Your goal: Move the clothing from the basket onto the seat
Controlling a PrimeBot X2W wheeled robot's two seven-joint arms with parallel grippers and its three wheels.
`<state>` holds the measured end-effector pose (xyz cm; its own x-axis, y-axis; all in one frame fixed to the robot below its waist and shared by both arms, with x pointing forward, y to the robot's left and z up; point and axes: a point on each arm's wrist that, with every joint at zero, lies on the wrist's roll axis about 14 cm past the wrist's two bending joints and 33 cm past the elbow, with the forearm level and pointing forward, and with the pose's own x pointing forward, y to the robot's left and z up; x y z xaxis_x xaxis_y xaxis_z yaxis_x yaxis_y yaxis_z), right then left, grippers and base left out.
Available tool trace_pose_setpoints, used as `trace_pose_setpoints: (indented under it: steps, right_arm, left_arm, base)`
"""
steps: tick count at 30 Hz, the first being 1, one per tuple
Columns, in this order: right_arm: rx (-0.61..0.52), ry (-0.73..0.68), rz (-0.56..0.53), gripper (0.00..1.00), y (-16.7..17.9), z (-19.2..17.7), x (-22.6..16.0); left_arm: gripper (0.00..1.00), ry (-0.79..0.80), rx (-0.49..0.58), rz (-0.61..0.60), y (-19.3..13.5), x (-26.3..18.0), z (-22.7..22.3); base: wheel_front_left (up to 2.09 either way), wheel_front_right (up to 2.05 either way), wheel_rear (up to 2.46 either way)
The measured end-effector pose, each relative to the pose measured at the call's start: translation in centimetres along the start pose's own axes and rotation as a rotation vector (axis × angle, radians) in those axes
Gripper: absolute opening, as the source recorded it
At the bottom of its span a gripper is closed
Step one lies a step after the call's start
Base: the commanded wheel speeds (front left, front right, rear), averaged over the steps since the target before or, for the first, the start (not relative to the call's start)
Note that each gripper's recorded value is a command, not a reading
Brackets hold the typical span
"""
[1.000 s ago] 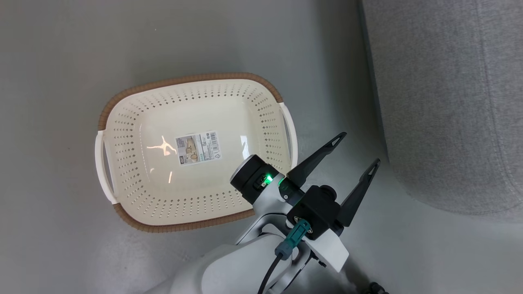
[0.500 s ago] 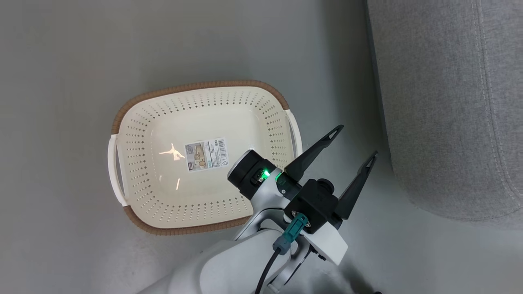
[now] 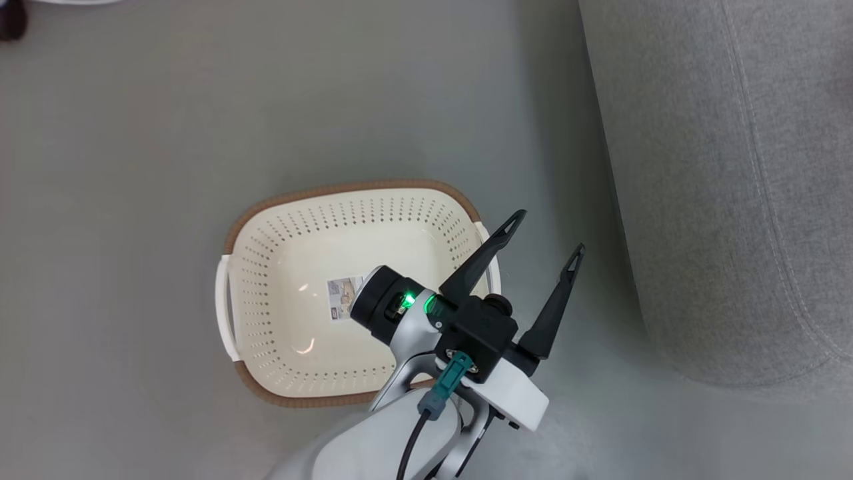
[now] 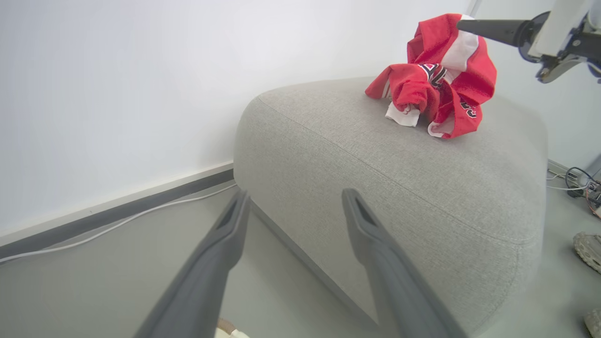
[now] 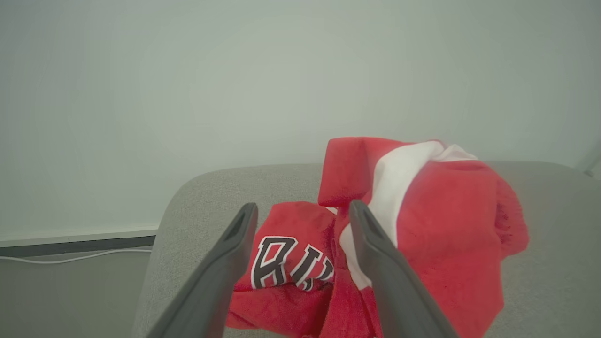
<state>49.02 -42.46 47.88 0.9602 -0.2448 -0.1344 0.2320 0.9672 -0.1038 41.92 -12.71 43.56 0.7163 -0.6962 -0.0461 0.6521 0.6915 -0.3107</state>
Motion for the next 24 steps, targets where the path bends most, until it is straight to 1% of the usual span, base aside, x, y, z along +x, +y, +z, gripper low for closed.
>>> trace_pose_setpoints:
  steps: [6, 14, 15, 18, 24]
  right_arm:
    - [0.042, -0.092, 0.094, 1.0, 3.4, 2.8, -0.9]
    - [0.073, -0.192, 0.218, 1.0, 8.0, 5.9, -2.9]
    - [0.093, -0.213, 0.244, 1.0, 9.1, 6.5, -3.6]
    - [0.117, -0.232, 0.28, 1.0, 10.6, 7.0, -4.8]
    - [0.132, -0.257, 0.349, 1.0, 13.4, 7.5, -7.3]
  left_arm:
    - [1.0, -0.036, 0.04, 0.103, 1.6, -1.6, 1.9]
    - [1.0, -0.093, 0.092, 0.317, 5.5, -5.1, 4.7]
    - [1.0, -0.106, 0.105, 0.378, 6.6, -6.5, 5.4]
    - [1.0, -0.124, 0.123, 0.475, 8.5, -8.7, 6.2]
    - [1.0, -0.16, 0.163, 0.635, 11.7, -13.4, 7.7]
  base:
    - [0.0, 0.0, 0.0]
    - [0.0, 0.0, 0.0]
    - [0.0, 0.0, 0.0]
    - [0.0, 0.0, 0.0]
    - [0.0, 0.0, 0.0]
